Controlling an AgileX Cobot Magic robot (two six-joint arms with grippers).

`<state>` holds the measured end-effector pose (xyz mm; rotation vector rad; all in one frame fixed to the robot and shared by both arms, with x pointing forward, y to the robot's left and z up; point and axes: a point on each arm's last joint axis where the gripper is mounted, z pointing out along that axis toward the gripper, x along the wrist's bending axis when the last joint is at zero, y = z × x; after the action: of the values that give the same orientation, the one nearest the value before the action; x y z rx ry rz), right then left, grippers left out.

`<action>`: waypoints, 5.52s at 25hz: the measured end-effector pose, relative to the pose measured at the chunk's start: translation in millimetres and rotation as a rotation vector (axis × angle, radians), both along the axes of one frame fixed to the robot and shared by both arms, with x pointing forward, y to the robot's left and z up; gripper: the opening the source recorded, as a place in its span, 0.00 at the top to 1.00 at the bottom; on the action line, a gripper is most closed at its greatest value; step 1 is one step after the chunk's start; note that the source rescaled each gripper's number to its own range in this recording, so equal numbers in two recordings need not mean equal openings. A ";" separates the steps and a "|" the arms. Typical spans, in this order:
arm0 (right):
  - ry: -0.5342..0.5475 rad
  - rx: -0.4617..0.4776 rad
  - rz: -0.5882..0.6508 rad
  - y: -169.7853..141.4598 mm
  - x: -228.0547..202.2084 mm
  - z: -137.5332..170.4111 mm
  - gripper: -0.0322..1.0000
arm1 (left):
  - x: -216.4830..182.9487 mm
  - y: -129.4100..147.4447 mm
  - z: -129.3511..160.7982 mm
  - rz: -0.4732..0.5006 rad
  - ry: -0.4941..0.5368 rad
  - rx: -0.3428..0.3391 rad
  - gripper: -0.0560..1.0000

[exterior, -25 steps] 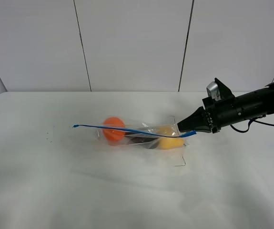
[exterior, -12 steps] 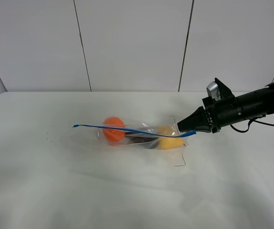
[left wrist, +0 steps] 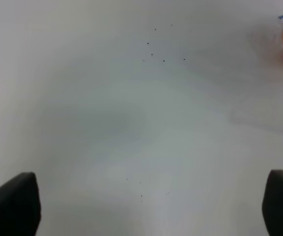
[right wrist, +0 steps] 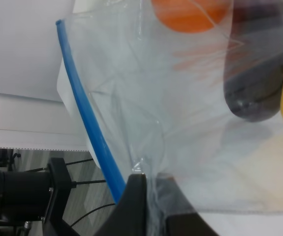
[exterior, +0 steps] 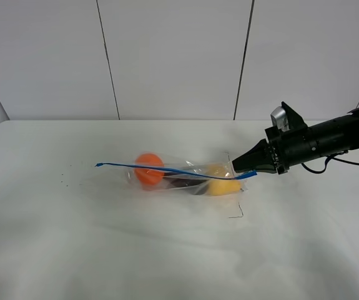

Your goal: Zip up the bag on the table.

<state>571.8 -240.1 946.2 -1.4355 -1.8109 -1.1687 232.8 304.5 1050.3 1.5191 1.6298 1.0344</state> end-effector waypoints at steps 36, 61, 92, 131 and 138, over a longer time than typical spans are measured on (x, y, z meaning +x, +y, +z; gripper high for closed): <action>0.000 0.006 -0.006 0.2 0.5 0.5 0.97 | 0.0 0.0 0.0 0.000 0.000 0.000 0.06; -0.004 -0.046 -0.103 -3.1 4.2 9.8 0.00 | 0.0 0.0 0.0 0.000 0.000 0.000 0.06; -0.256 -0.920 -0.470 -69.1 -58.1 121.9 0.00 | 0.0 0.0 0.0 0.000 0.000 0.000 0.06; -0.471 -0.938 -0.475 -64.4 -140.2 160.6 0.00 | 0.0 0.0 0.0 -0.001 0.000 0.001 0.06; -0.526 -0.932 -0.499 -62.4 -175.1 153.1 0.00 | 0.0 0.0 -0.1 -0.001 0.000 0.001 0.06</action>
<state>396.6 -302.5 1099.3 -2.3644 -2.6659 -1.0072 232.8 304.4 1050.2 1.5201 1.6292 1.0343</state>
